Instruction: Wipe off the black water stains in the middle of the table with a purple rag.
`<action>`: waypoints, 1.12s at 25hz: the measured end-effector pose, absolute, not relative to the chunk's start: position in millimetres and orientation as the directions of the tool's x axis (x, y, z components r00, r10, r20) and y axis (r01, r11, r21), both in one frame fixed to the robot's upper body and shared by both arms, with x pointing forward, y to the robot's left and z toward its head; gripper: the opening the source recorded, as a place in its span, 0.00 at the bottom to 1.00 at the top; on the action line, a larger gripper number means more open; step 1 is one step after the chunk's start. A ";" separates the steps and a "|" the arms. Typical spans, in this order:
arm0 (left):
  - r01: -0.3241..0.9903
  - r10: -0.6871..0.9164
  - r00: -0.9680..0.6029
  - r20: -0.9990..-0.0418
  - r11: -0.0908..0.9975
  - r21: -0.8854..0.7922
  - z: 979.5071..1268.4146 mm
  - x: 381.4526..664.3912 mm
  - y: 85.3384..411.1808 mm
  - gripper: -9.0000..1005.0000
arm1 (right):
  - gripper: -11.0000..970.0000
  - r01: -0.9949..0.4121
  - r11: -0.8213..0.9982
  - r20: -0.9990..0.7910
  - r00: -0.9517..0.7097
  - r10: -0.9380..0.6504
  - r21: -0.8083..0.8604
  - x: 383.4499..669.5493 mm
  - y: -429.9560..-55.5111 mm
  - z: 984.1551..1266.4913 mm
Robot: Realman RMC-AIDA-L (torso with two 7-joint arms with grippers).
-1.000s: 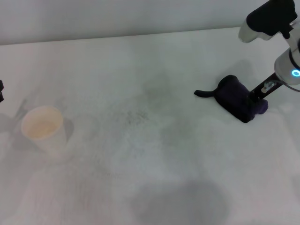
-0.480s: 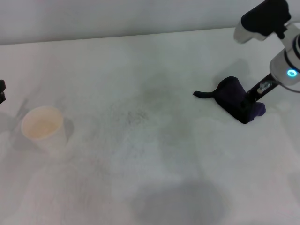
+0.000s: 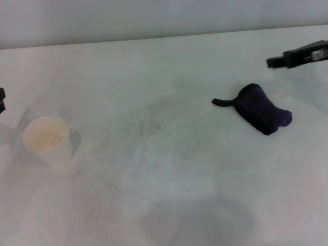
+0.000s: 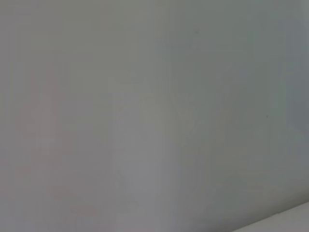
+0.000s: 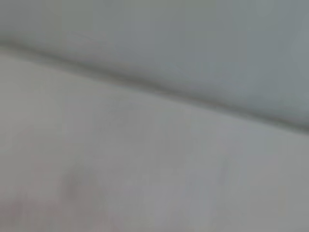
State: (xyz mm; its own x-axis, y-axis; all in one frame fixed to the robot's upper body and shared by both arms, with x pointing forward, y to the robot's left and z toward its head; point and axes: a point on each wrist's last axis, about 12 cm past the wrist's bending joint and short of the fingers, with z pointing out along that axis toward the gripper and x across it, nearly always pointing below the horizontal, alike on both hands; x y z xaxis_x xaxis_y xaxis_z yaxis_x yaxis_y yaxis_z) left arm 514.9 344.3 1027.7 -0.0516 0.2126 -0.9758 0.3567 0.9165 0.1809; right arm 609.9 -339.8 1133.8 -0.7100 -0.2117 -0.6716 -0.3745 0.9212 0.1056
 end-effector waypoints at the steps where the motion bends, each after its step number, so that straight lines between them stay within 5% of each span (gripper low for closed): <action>1: 0.356 0.212 -0.050 -0.976 0.917 0.181 1028.0 515.3 344.1 0.88 | 0.57 -0.366 0.923 -0.706 -0.685 -0.179 0.122 607.3 -346.8 1131.1; 15: 0.293 0.192 -0.038 -0.981 0.940 0.172 1033.0 520.3 351.0 0.88 | 0.57 -0.251 0.950 -0.951 -0.290 0.108 0.184 550.9 -391.3 1059.8; 28: 0.128 0.142 0.019 -0.990 0.981 0.143 1038.0 528.9 355.3 0.88 | 0.57 -0.049 0.999 -0.996 -0.089 0.010 0.014 513.7 -384.2 1022.3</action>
